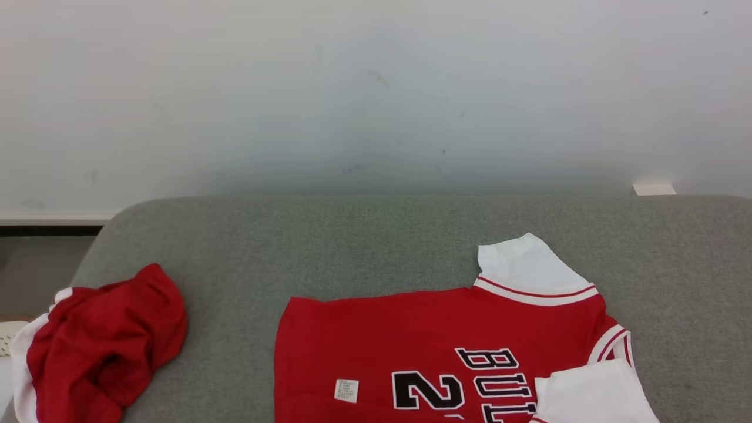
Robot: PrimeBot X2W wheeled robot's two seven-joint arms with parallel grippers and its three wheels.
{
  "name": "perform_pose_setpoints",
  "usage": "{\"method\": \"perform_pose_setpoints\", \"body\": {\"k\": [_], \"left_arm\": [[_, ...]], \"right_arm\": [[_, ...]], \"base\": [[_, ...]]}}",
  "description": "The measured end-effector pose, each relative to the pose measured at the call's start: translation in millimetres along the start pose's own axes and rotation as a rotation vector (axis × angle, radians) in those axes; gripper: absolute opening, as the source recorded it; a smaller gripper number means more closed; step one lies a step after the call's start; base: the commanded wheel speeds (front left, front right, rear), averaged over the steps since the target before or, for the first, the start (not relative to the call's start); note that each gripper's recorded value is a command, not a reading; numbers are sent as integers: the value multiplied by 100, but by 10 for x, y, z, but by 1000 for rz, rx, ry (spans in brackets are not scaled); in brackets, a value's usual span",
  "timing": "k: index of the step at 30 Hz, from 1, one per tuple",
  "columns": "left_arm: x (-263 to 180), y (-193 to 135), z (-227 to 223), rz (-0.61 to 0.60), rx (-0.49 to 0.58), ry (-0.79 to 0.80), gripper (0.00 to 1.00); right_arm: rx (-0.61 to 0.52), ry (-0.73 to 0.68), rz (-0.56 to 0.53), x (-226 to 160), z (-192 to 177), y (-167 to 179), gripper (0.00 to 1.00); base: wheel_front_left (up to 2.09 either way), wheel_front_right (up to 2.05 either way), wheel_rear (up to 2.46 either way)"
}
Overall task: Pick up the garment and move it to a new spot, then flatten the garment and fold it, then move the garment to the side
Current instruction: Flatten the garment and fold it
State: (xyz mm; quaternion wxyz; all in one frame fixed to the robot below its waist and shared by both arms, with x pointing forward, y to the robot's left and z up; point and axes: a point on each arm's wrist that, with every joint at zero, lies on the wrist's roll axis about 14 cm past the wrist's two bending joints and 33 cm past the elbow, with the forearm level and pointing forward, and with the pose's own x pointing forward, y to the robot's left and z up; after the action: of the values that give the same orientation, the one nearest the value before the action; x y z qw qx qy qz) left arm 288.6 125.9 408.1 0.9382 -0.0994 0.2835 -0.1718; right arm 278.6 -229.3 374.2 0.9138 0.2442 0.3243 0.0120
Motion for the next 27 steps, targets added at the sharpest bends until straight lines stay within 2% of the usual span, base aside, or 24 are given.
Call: {"method": "perform_pose_setpoints", "body": {"k": [1, 2, 3, 9, 14, 18, 22, 27], "left_arm": [[-10, 2, -26, 4, 1, 9, 2], [-15, 7, -50, 8, 4, 19, 45], [-17, 7, -65, 11, 10, 24, 100], [4, 11, -58, 17, 30, 36, 100], [31, 122, 274, 50, 90, -40, 100], [116, 167, 625, 63, 127, -110, 100], [296, 208, 884, 69, 145, -137, 100], [636, 203, 1184, 43, 161, -152, 100]], "right_arm": [[2, 6, -6, -13, -25, -11, 12], [5, 9, -9, -19, -38, -12, 62], [9, 13, -11, -24, -50, -7, 100], [-7, -23, -22, -64, 29, 25, 100], [-73, -128, -8, -74, 430, 128, 100], [-163, -258, 34, -17, 915, 391, 100], [-226, -295, 89, 176, 1169, 716, 100], [-242, -362, 179, 548, 1596, 1232, 100]], "base": [[0, 0, 0], [0, 0, 0], [0, 0, 0], [0, 0, 0], [0, 0, 0], [0, 0, 0], [0, 0, 0], [0, 0, 0]]}}
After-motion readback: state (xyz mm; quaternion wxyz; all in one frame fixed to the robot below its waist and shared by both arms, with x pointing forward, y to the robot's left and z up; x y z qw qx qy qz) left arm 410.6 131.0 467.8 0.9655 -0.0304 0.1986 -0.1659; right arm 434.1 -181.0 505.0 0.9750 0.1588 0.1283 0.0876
